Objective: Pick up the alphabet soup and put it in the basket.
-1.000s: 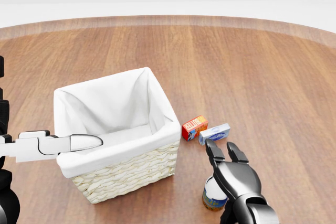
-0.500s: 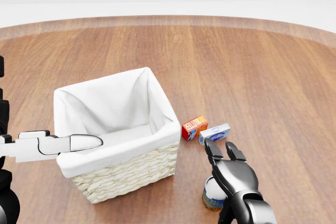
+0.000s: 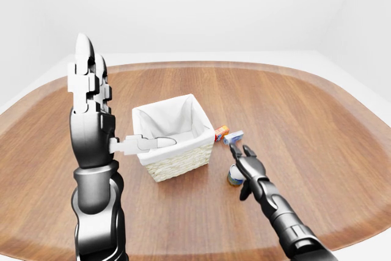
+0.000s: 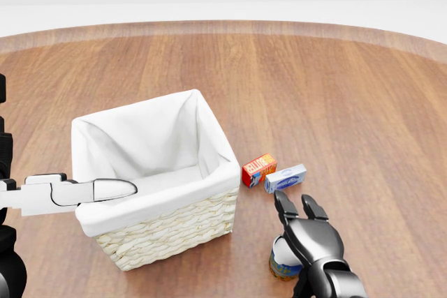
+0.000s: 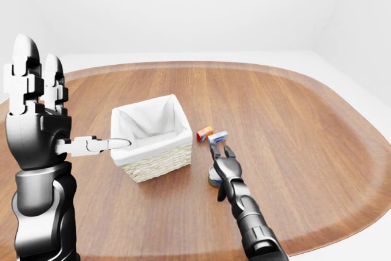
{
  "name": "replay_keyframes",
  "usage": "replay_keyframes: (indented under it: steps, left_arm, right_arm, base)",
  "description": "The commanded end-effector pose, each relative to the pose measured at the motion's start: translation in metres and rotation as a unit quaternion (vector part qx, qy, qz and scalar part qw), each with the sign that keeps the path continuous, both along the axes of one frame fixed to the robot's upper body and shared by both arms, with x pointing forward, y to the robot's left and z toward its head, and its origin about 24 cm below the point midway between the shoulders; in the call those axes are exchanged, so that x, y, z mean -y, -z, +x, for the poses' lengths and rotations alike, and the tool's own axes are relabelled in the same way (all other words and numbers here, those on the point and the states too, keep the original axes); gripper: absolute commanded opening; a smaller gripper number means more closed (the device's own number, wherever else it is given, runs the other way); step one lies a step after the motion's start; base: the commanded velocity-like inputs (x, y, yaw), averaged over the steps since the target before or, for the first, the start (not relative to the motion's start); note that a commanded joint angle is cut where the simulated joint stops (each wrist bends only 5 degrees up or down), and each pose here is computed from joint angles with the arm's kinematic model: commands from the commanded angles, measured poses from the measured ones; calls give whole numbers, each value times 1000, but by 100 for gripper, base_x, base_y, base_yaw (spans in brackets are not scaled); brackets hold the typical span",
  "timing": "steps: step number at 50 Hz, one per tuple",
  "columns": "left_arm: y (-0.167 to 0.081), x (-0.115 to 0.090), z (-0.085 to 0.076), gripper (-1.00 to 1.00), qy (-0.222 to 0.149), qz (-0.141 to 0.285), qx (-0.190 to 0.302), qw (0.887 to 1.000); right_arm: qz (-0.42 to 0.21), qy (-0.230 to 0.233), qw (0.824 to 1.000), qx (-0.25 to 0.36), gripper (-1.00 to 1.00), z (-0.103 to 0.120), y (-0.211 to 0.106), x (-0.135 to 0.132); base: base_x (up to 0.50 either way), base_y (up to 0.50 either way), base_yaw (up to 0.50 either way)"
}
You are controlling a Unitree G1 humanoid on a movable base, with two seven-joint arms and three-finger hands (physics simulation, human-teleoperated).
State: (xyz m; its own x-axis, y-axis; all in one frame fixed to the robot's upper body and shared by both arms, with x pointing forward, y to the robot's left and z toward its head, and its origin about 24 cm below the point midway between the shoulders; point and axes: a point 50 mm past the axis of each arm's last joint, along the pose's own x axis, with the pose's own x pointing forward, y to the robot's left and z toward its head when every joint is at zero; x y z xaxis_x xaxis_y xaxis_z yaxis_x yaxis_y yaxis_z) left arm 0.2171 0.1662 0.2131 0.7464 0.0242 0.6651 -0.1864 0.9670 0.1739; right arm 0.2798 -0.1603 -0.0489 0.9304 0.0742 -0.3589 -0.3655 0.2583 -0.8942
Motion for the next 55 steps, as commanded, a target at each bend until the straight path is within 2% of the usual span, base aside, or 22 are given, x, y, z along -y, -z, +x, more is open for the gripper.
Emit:
replay_keyframes:
  steps: [1, 28, 29, 30, 31, 32, 34, 35, 55]
  left_arm:
    - [0, 0, 0, 100, 0, 0, 1, 1000]
    - [1, 0, 0, 100, -1, 0, -1, 1000]
    - [1, 0, 1, 100, -1, -1, -3, 1000]
    - [0, 0, 0, 100, 0, 0, -1, 1000]
    - [0, 0, 0, 100, 0, 0, -1, 1000]
    - [1, 0, 0, 100, 0, 0, -2, 1000]
    - [1, 0, 0, 100, 0, 0, -2, 1000]
    - [1, 0, 1, 100, 0, -1, -3, 1000]
    - [-1, 0, -1, 100, 0, 1, 3, 1000]
  right_arm:
    - [-7, 5, 1000, -7, 100, -3, 7, 3]
    - [-27, 9, 999, -18, 100, -8, 19, 7]
    - [-29, 7, 999, -18, 92, -7, 18, 7]
    - [-28, 6, 999, -18, 36, -7, 17, 7]
    - [-28, 6, 999, -18, 36, -7, 17, 7]
    - [-30, 5, 999, -17, -45, -7, 17, 8]
    - [-31, 5, 999, -17, -45, -7, 17, 8]
    - [-31, 6, 999, -15, -98, -7, 16, 10]
    - [-35, 16, 999, -21, -97, -10, 21, 14]
  base:
    - [0, 0, 0]
    - [0, 0, 0]
    - [0, 0, 0]
    - [0, 0, 0]
    - [0, 0, 0]
    - [0, 0, 0]
    - [0, 0, 0]
    - [0, 0, 0]
    - [0, 0, 0]
